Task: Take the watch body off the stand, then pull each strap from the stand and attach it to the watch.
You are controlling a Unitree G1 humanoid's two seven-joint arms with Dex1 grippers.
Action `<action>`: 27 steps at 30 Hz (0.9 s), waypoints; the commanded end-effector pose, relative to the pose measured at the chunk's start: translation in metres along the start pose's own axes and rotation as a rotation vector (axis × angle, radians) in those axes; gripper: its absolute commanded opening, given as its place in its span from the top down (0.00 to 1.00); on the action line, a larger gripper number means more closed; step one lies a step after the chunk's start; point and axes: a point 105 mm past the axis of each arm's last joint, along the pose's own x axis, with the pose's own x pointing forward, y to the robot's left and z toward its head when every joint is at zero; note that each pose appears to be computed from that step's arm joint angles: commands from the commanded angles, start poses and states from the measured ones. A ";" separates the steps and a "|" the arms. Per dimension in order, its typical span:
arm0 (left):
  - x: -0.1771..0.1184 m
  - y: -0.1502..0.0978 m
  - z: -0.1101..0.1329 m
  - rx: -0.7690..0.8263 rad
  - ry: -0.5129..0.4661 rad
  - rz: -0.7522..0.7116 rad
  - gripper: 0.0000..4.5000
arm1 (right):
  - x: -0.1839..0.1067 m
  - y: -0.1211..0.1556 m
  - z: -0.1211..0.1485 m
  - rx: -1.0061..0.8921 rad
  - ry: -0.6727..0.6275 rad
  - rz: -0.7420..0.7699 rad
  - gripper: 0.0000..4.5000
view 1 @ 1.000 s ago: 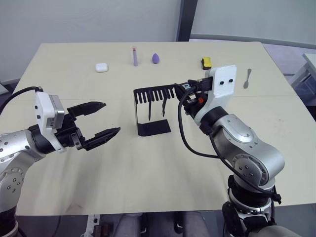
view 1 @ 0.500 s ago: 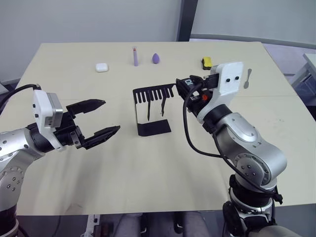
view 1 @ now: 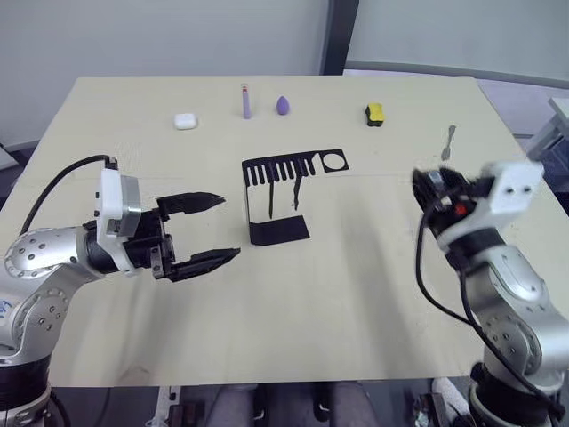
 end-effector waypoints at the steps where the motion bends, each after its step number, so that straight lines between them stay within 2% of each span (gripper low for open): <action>1: 0.007 -0.011 0.009 0.013 -0.032 -0.066 0.00 | -0.018 -0.002 -0.039 -0.162 0.080 0.104 0.62; 4: 0.011 -0.015 0.000 0.040 0.012 -0.078 0.00 | -0.033 -0.017 -0.082 -0.078 0.165 0.086 0.62; 6: 0.012 -0.017 -0.006 0.051 0.036 -0.090 0.00 | -0.037 -0.021 -0.095 -0.019 0.182 0.081 0.62; 9: 0.012 -0.017 -0.010 0.049 0.047 -0.100 0.00 | -0.038 -0.023 -0.107 -0.048 0.187 0.124 0.62; 15: 0.012 -0.014 -0.012 0.047 0.051 -0.097 0.00 | -0.013 -0.034 -0.105 -0.055 0.133 0.122 0.62; 25: 0.011 -0.013 -0.015 0.062 0.036 -0.078 0.00 | 0.008 -0.041 -0.114 -0.053 0.167 0.158 0.62; 27: 0.008 -0.015 -0.018 0.044 0.067 -0.099 0.00 | 0.009 -0.040 -0.109 -0.095 0.159 0.203 0.40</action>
